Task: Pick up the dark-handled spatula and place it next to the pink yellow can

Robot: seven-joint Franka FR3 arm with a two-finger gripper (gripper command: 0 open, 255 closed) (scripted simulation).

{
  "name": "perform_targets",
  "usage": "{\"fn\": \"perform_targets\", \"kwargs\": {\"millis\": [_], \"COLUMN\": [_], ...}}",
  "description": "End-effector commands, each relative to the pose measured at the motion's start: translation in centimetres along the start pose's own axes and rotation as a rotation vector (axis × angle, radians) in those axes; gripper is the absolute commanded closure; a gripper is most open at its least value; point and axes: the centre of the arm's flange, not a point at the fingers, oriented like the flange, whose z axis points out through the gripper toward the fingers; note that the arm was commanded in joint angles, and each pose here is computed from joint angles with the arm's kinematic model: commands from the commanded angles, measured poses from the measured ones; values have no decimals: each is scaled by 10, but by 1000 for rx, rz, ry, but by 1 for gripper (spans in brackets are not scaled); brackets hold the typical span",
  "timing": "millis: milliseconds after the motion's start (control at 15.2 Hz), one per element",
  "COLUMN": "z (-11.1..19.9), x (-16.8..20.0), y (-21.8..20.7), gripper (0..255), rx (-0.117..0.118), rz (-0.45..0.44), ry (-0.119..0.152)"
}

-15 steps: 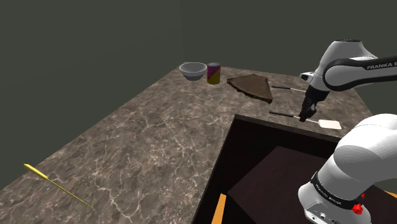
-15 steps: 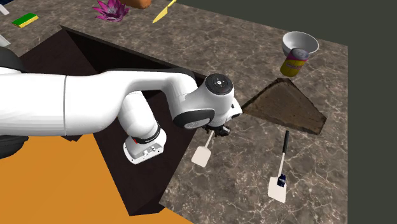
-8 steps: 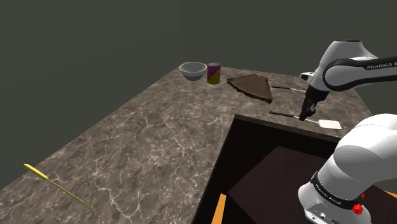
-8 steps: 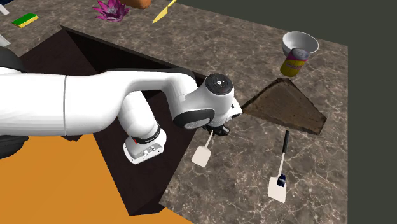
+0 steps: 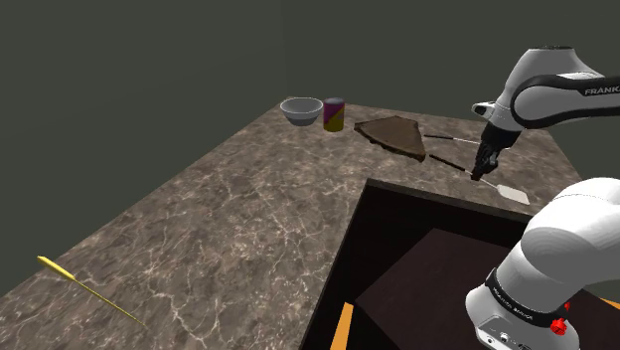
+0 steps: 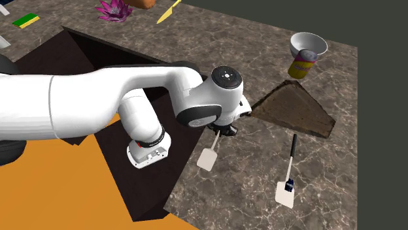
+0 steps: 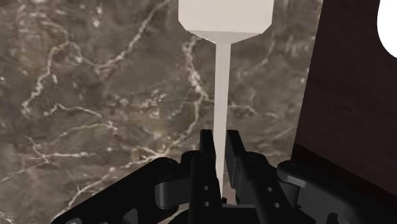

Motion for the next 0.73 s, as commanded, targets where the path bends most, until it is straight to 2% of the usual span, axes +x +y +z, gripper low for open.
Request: {"fn": "perform_targets", "kwargs": {"millis": [0, 660], "z": [-11, -64], "x": [1, 4], "y": [-1, -1], "gripper": [255, 255], "rx": [0, 0], "rz": [0, 0], "ry": [0, 0]}}
